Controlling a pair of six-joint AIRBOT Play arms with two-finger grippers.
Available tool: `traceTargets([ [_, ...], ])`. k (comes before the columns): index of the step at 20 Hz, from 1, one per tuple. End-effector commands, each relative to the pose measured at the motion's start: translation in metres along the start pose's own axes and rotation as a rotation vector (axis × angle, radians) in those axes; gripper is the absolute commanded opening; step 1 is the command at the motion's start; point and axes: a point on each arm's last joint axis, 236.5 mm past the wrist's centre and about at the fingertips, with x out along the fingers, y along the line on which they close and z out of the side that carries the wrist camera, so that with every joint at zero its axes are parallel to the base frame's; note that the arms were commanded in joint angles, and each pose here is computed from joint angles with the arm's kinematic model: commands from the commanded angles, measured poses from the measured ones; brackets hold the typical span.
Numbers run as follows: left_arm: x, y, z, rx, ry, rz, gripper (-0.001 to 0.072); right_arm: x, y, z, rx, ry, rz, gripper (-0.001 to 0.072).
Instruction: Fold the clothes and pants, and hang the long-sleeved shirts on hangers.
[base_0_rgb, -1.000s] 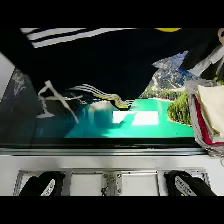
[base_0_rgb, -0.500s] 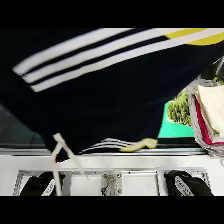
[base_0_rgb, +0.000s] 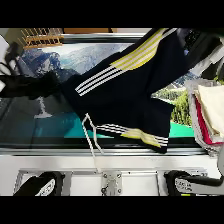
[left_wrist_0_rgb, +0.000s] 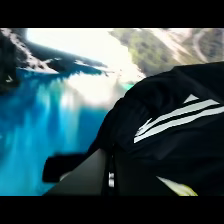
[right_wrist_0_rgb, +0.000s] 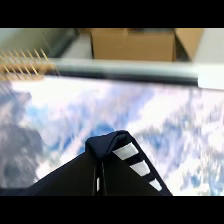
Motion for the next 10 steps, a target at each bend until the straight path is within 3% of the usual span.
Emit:
traceTargets([
  [1,0.09,0.036,0.031,-0.05,-0.013,0.009,0.0004,0.094,-0.053,-0.09,0.058,0.205,-0.076,-0.0004],
  [5,0.14,0.041,0.07,-0.093,0.001,-0.08,0.0004,0.122,-0.075,-0.119,0.133,0.242,-0.104,-0.0003],
  [10,0.151,0.065,0.081,-0.118,0.061,-0.061,0.0004,0.089,-0.091,-0.135,0.074,0.371,-0.174,-0.0005],
])
